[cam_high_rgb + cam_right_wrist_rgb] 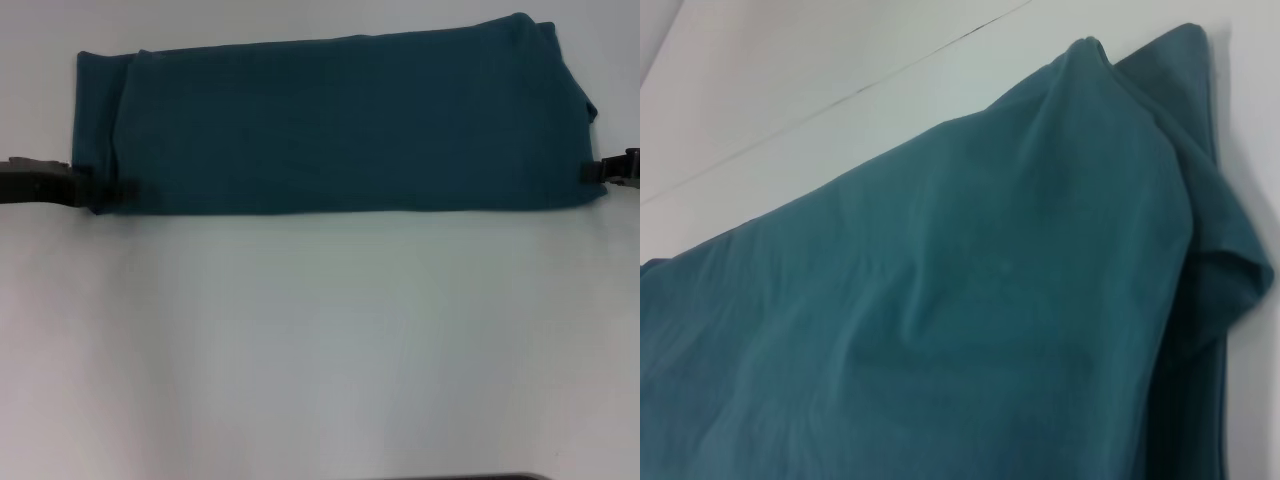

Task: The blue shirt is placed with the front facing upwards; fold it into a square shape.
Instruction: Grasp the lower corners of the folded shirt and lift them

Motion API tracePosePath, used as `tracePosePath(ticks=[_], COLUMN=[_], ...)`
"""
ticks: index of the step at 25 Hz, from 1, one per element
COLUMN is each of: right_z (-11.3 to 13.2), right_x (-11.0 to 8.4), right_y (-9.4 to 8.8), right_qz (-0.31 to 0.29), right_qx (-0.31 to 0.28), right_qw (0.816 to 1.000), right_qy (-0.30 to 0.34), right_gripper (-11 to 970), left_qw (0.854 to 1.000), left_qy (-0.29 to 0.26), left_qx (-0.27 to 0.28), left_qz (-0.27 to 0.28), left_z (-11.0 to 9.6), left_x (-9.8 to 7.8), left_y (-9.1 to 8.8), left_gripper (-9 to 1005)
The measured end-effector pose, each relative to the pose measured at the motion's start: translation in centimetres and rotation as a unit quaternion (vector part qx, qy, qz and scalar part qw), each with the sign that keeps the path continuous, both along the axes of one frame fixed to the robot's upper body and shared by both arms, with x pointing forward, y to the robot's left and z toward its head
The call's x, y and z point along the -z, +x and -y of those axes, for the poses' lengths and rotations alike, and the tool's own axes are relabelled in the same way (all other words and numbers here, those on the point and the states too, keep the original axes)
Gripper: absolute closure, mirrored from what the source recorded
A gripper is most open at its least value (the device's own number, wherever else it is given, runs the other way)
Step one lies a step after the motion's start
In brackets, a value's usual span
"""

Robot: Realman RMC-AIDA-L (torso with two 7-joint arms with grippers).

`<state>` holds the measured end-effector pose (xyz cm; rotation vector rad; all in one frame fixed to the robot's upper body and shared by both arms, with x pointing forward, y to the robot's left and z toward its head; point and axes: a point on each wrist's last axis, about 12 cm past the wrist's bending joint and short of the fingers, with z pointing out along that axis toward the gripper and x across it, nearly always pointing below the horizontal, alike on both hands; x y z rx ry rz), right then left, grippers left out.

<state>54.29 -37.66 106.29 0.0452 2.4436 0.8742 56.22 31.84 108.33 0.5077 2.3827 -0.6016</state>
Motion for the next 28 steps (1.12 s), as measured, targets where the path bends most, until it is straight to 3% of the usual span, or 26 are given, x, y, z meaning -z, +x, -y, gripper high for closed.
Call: tracePosePath(ticks=[11, 19, 24, 28], right_z=[-0.01, -0.10, -0.12, -0.14], right_x=[-0.01, 0.02, 0.05, 0.07], right_y=[-0.01, -0.03, -0.03, -0.06], right_qz=[0.000, 0.000, 0.000, 0.001], right_qx=[-0.001, -0.002, -0.002, -0.003], right_qw=[1.000, 1.000, 1.000, 1.000], right_qy=[0.000, 0.002, 0.001, 0.001], right_gripper=[954, 955, 955, 955], left_qw=[1.000, 1.000, 1.000, 1.000], left_qy=[0.020, 0.020, 0.020, 0.019], left_qx=[-0.010, -0.010, -0.010, -0.012], left_qz=[-0.010, -0.010, -0.011, -0.009], left_z=[0.05, 0.02, 0.02, -0.14], left_x=[0.49, 0.50, 0.52, 0.38], left_y=[0.23, 0.21, 0.20, 0.12], left_gripper=[508, 719, 941, 979])
